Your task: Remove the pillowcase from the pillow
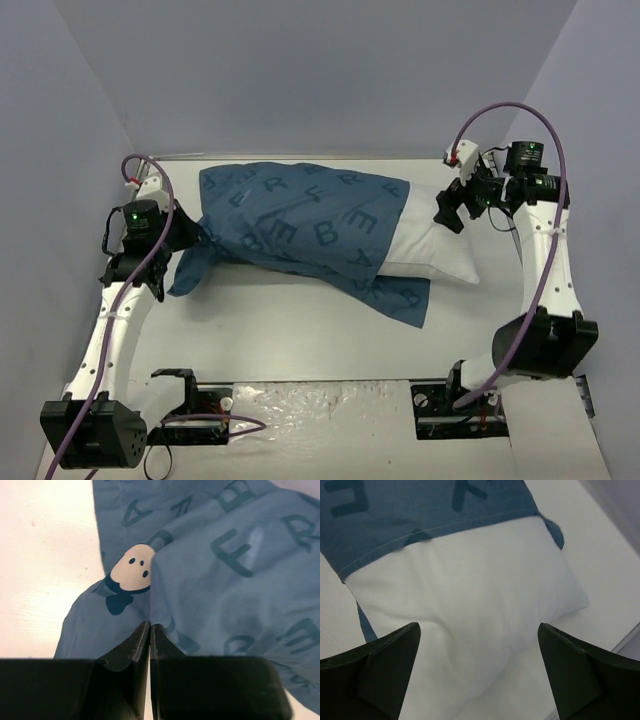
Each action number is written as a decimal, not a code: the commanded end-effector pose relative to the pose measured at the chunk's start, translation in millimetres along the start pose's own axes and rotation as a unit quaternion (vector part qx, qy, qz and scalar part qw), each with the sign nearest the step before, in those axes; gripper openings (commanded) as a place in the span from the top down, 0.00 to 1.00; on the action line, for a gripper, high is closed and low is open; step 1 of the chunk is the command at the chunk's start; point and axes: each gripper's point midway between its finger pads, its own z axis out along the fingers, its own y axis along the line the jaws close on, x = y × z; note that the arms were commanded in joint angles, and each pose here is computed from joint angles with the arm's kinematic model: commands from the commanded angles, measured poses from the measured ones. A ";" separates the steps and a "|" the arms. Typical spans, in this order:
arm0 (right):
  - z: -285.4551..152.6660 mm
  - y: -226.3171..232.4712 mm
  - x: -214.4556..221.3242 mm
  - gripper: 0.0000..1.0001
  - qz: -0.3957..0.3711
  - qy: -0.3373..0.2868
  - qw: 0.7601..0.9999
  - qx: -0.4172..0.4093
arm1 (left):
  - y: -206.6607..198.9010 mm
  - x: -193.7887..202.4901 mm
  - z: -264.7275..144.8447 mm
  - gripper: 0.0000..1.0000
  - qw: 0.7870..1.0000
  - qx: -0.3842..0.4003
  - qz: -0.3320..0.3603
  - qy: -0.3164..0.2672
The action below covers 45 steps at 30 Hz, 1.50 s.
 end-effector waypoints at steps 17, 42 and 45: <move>35.2 73.3 40.4 0.00 -0.225 0.170 0.934 0.220 | -59.4 -75.9 -42.6 0.98 0.989 0.097 -0.070 -0.081; -19.1 -30.2 -9.7 1.00 -0.141 -0.001 0.969 0.204 | -20.0 -97.0 -50.7 0.98 0.989 0.026 -0.084 -0.123; -47.3 -59.5 -12.4 1.00 -0.115 -0.025 0.968 0.221 | -8.0 -106.7 -54.7 0.98 0.986 0.007 -0.093 -0.140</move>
